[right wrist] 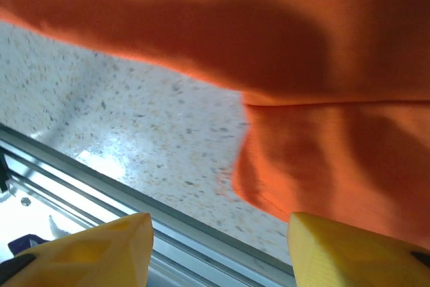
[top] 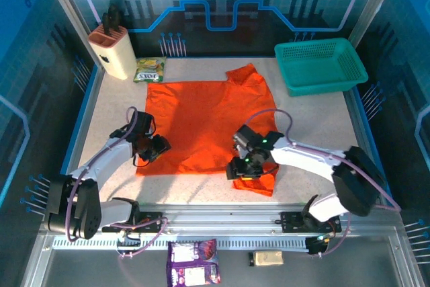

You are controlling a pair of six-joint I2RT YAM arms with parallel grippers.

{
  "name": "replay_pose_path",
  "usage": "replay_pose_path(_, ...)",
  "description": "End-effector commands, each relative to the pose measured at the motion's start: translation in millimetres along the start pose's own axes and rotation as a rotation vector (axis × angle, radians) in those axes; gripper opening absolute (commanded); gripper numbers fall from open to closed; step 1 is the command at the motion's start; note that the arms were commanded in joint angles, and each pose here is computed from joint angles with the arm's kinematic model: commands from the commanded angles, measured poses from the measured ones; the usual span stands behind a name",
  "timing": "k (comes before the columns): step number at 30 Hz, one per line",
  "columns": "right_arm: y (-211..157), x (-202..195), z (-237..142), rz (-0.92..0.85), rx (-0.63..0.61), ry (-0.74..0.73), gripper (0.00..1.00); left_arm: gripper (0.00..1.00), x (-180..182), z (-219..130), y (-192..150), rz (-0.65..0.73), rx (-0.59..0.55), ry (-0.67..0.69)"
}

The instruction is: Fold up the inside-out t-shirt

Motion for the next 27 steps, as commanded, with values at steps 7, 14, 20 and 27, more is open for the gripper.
replay_pose_path(7,-39,-102,-22,0.323,-0.014,-0.161,0.41,0.39,5,0,-7,-0.025,0.013,0.006)
replay_pose_path(14,-47,-120,-8,0.407,0.019,-0.107,0.37,0.39,5,3,-7,-0.027,0.015,0.000)
replay_pose_path(20,-47,-122,0,0.417,0.051,-0.105,0.34,0.39,6,3,-7,-0.028,0.015,0.000)
replay_pose_path(27,-46,-119,5,0.444,0.071,-0.063,0.30,0.39,6,5,-8,-0.031,0.021,0.000)
Point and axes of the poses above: each hand's point on the last joint's axis, 136 mm out from that joint toward the fingers, its own z axis out along the fingers, its own x axis along the line the jaws close on, y = z × x, the point moved 9 cm from there along -z, back along the fingers, and after that the axes turned 8 degrees about z, right-handed, at the moved point
